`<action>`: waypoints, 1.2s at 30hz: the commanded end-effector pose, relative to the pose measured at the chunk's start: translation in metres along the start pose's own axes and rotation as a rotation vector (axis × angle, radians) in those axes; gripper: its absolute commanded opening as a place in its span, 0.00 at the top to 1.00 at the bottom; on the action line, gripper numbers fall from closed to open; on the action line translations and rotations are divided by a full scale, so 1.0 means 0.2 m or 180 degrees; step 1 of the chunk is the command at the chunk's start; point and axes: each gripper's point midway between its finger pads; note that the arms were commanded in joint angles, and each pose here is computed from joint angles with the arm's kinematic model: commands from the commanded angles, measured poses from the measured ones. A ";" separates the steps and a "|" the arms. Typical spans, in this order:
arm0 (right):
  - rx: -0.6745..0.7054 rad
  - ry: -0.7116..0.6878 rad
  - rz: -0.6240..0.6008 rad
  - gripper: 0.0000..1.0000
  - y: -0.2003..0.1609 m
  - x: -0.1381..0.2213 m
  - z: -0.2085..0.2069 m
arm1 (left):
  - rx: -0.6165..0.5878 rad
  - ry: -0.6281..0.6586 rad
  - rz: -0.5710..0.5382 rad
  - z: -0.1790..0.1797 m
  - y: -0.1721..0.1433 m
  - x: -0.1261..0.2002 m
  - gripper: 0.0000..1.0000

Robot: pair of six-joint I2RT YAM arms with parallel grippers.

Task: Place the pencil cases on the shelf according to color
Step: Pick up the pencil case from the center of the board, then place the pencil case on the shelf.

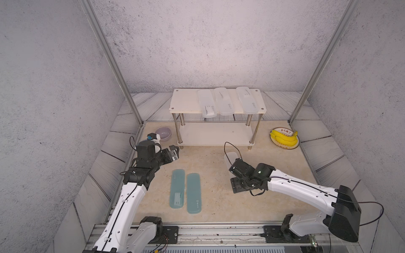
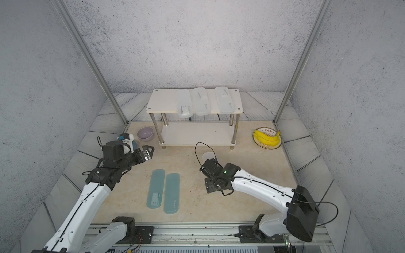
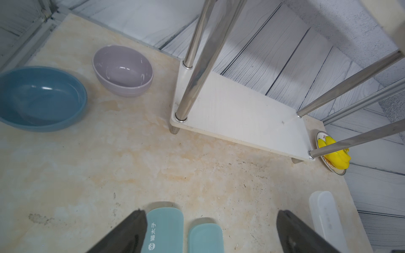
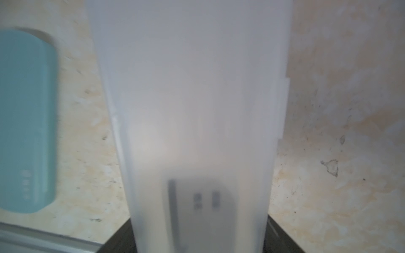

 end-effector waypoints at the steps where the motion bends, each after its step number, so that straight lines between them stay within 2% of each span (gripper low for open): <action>1: 0.0147 0.0091 -0.0245 0.43 0.10 0.21 0.02 | -0.0182 -0.0022 -0.0249 -0.05 0.18 0.06 0.01; 8: 0.0182 0.0524 -0.0876 0.43 0.38 0.58 0.15 | -0.0359 0.0016 -0.0407 -0.10 0.40 0.07 0.01; 13: 0.0214 0.0410 -0.1243 0.42 0.61 0.80 0.21 | -0.0391 0.0031 -0.0360 -0.10 0.47 -0.01 0.01; 15: 0.0225 0.0384 -0.1311 0.42 0.69 0.84 0.25 | -0.0398 0.0028 -0.0331 -0.10 0.48 -0.04 0.01; 26: 0.0280 0.0968 -0.1796 0.42 1.19 0.97 0.60 | -0.0454 0.0149 -0.0308 -0.04 0.48 -0.11 0.01; 29: 0.0343 0.1171 -0.2116 0.41 1.33 1.02 0.71 | -0.0452 0.0162 -0.0296 -0.03 0.47 -0.14 0.01; 36: 0.0120 0.1481 -0.2946 0.41 1.65 1.12 0.83 | -0.0417 0.0224 -0.0208 0.04 0.41 -0.21 0.01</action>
Point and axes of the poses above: each gripper's point midway between its finger pads, its own x axis back along the fingers, its own z axis along the line the jaws close on, y = z × x, and after that the axes turned 8 degrees about -x, right-handed
